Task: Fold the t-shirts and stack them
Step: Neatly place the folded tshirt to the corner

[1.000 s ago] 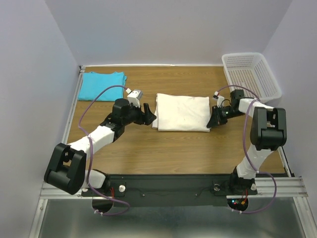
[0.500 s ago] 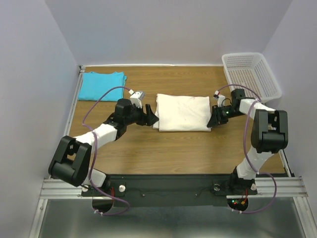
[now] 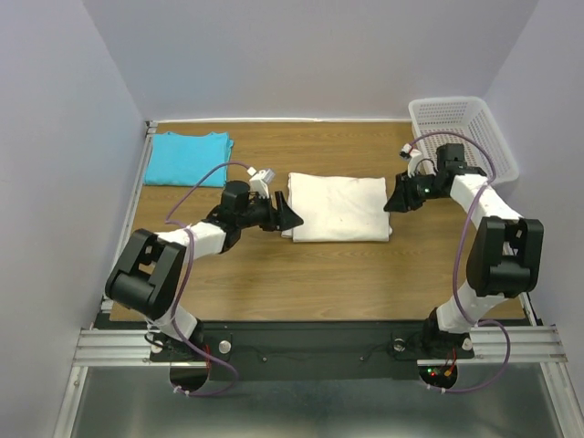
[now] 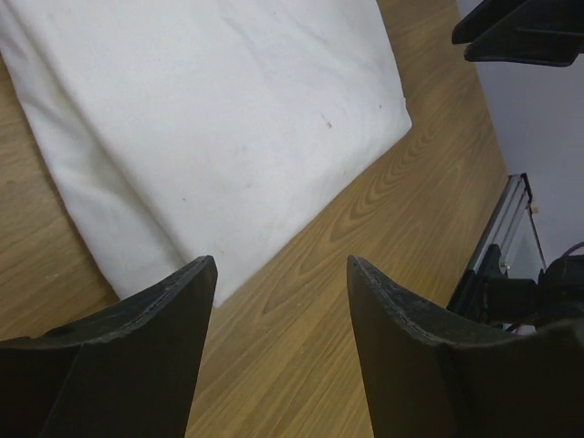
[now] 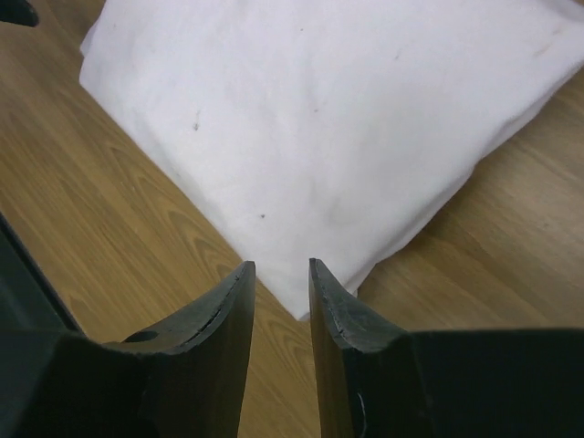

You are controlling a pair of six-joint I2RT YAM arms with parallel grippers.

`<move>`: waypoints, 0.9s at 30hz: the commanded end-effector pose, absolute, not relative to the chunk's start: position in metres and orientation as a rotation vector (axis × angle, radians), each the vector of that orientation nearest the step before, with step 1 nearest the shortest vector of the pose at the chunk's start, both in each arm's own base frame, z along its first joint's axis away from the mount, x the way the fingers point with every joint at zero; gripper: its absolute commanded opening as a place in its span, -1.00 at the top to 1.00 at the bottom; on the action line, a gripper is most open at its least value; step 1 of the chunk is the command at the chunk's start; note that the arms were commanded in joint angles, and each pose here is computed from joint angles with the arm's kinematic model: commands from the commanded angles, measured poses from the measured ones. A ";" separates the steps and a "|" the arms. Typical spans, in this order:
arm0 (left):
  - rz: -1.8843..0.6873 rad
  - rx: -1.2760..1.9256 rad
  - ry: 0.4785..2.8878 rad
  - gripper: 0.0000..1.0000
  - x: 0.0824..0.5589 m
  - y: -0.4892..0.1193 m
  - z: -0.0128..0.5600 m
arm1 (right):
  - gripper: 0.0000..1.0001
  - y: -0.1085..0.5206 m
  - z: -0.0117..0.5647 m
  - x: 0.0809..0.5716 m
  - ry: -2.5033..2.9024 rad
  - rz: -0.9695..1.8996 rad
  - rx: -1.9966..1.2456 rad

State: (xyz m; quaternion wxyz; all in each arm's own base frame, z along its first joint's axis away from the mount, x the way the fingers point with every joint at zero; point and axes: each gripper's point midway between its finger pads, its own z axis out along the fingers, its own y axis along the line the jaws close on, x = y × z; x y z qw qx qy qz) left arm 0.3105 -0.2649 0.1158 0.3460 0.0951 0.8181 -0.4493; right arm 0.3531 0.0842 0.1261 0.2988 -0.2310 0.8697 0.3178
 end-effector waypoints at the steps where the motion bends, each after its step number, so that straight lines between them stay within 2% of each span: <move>1: -1.299 0.290 2.075 -0.39 0.312 -0.293 0.129 | 0.28 0.100 0.111 0.348 2.279 1.029 -0.632; 6: -1.332 0.300 2.118 -0.33 0.313 -0.308 0.110 | 0.34 0.099 0.085 0.357 2.353 1.073 -0.557; 12: -1.293 0.238 2.215 -0.26 0.316 -0.308 0.073 | 0.40 0.080 0.041 0.364 2.530 0.932 -0.417; 16: -1.225 0.231 2.257 -0.24 0.320 -0.303 0.058 | 0.40 0.081 0.048 0.364 2.500 0.925 -0.446; 19: -1.153 0.265 2.198 -0.25 0.328 -0.298 0.076 | 0.37 0.084 0.081 0.368 2.392 0.900 -0.526; 22: -1.011 0.298 2.059 -0.33 0.345 -0.285 0.130 | 0.26 0.079 0.121 0.373 2.285 0.790 -0.595; 24: -0.889 0.255 2.024 -0.46 0.359 -0.271 0.147 | 0.20 0.074 0.143 0.374 2.236 0.707 -0.615; 25: -0.833 0.242 2.026 -0.53 0.362 -0.263 0.151 | 0.11 0.072 0.145 0.374 2.230 0.683 -0.621; 27: -0.727 0.180 2.037 -0.74 0.371 -0.246 0.157 | 0.06 0.067 0.151 0.375 2.223 0.628 -0.609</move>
